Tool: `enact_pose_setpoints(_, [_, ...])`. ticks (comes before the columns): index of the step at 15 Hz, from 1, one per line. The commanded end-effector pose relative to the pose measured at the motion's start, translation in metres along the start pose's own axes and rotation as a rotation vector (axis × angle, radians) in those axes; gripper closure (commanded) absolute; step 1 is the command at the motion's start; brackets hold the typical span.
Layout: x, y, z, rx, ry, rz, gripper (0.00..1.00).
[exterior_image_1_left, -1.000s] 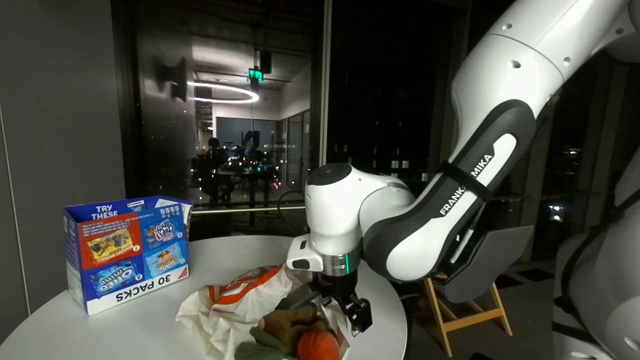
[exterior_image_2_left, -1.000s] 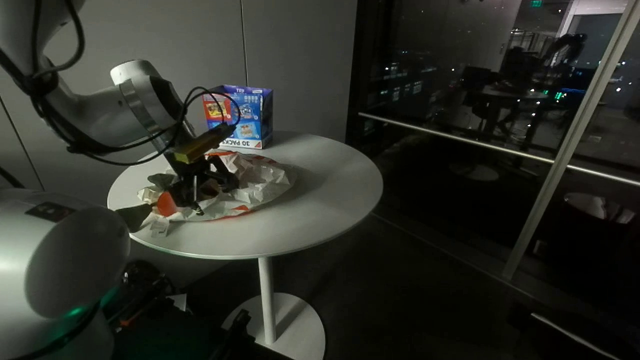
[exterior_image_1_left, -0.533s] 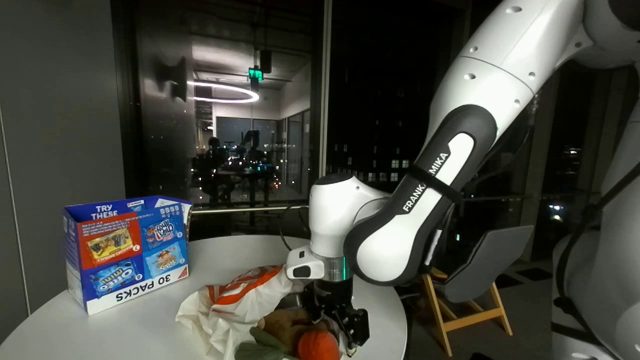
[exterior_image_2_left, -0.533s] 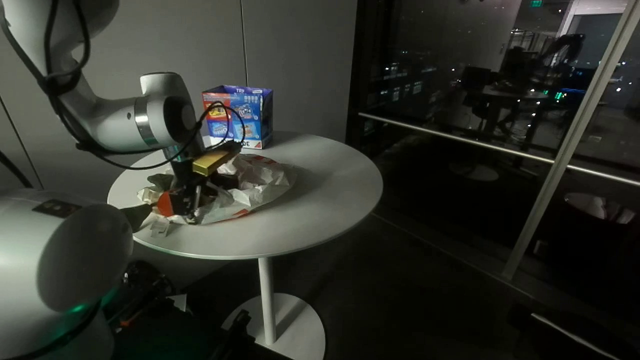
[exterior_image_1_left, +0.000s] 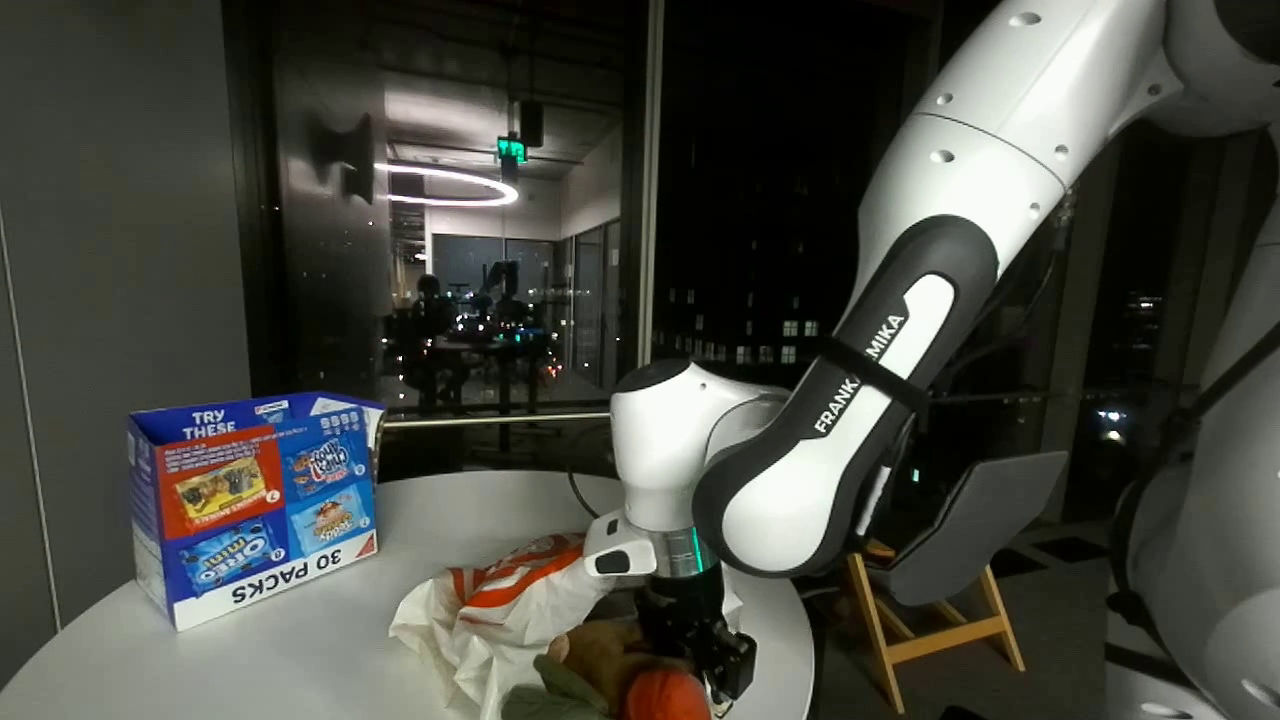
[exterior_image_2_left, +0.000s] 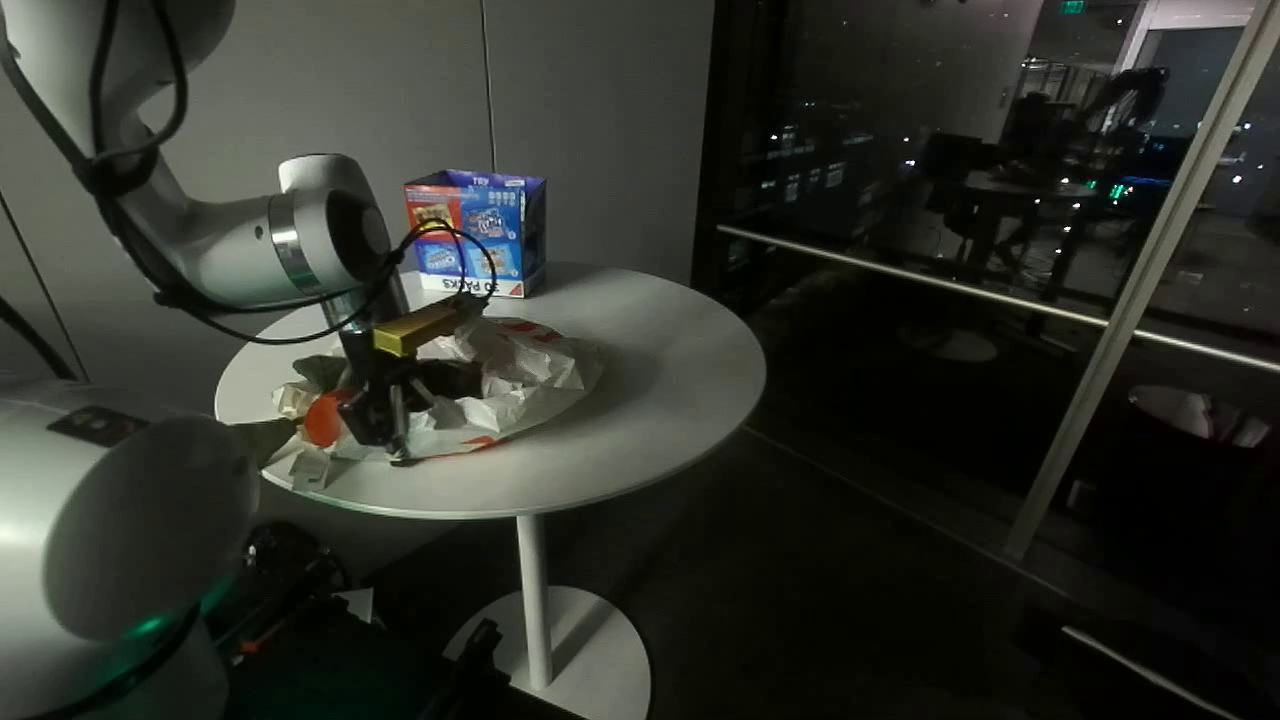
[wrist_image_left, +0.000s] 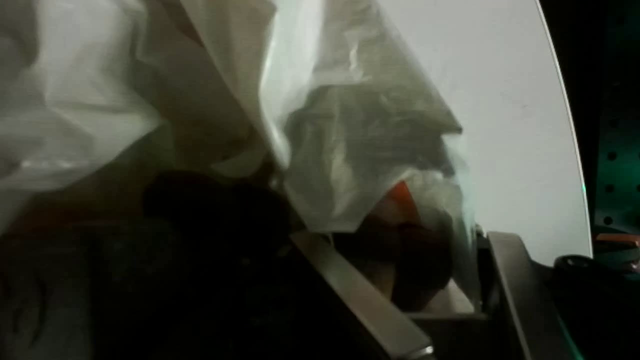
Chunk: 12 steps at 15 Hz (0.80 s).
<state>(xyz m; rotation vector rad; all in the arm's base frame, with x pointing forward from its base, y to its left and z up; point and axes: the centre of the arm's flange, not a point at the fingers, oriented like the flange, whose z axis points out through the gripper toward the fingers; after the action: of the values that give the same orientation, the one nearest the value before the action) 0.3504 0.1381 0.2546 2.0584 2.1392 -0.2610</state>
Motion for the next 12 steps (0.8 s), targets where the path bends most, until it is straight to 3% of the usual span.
enact_pose_setpoints(1, [0.001,-0.009,-0.009,-0.023,-0.034,0.062,0.73])
enact_pose_setpoints(3, [0.004,-0.011,-0.017,-0.05,-0.07,0.1,0.84])
enact_pose_setpoints(5, [0.008,-0.016,-0.027,-0.089,-0.108,0.126,0.81])
enact_pose_setpoints(8, [0.014,-0.023,-0.045,-0.161,-0.155,0.161,0.85])
enact_pose_setpoints(12, [0.018,-0.032,-0.072,-0.254,-0.118,0.178,0.84])
